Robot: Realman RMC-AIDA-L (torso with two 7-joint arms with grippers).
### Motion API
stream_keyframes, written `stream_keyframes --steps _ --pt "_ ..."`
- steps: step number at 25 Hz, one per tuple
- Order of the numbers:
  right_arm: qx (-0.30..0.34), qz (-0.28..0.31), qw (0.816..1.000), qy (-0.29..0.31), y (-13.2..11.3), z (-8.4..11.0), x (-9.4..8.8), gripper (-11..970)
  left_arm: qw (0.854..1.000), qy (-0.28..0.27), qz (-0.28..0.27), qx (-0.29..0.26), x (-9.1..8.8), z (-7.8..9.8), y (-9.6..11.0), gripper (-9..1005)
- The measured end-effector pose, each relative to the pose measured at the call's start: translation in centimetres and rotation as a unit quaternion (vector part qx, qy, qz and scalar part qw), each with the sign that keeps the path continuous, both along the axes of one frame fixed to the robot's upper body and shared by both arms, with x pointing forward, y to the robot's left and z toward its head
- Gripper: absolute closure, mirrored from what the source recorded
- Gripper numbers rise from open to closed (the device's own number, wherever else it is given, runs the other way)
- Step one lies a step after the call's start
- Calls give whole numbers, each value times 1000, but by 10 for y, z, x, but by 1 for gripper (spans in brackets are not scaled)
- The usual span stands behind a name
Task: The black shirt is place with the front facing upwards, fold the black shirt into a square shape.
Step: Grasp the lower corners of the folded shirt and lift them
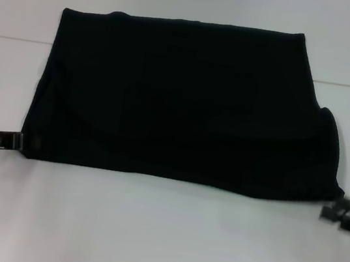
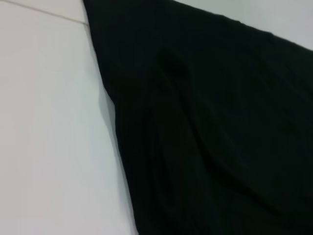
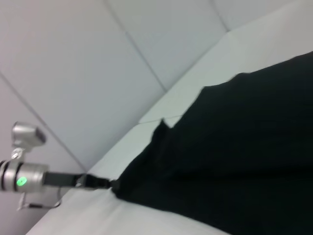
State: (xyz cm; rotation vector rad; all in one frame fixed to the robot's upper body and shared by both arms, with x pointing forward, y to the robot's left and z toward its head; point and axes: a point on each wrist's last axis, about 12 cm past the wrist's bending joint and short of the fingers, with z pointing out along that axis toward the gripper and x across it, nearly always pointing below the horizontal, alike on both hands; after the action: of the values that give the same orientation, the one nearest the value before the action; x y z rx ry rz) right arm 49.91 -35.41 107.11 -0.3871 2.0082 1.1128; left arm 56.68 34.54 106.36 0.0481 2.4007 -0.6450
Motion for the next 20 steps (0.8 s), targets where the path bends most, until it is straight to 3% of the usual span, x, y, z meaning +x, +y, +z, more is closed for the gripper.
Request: stream_keyframes --steps 5,8,12,16,20 --pt "-39 -54 995 80 -29 39 20 16 1000 1 -6 4 1 3 0 952" --pt "-85 -95 980 152 -42 68 37 16 1000 -3 -7 6 2 7 3 952" --pt "-131 -128 960 211 -38 94 63 16 1000 -6 -13 6 1 11 4 952" --pt "-176 -118 952 223 -13 98 87 17 1000 -5 -17 4 1 12 3 952" --pt "-202 -110 946 227 8 87 105 17 1000 -7 -20 5 1 14 4 952"
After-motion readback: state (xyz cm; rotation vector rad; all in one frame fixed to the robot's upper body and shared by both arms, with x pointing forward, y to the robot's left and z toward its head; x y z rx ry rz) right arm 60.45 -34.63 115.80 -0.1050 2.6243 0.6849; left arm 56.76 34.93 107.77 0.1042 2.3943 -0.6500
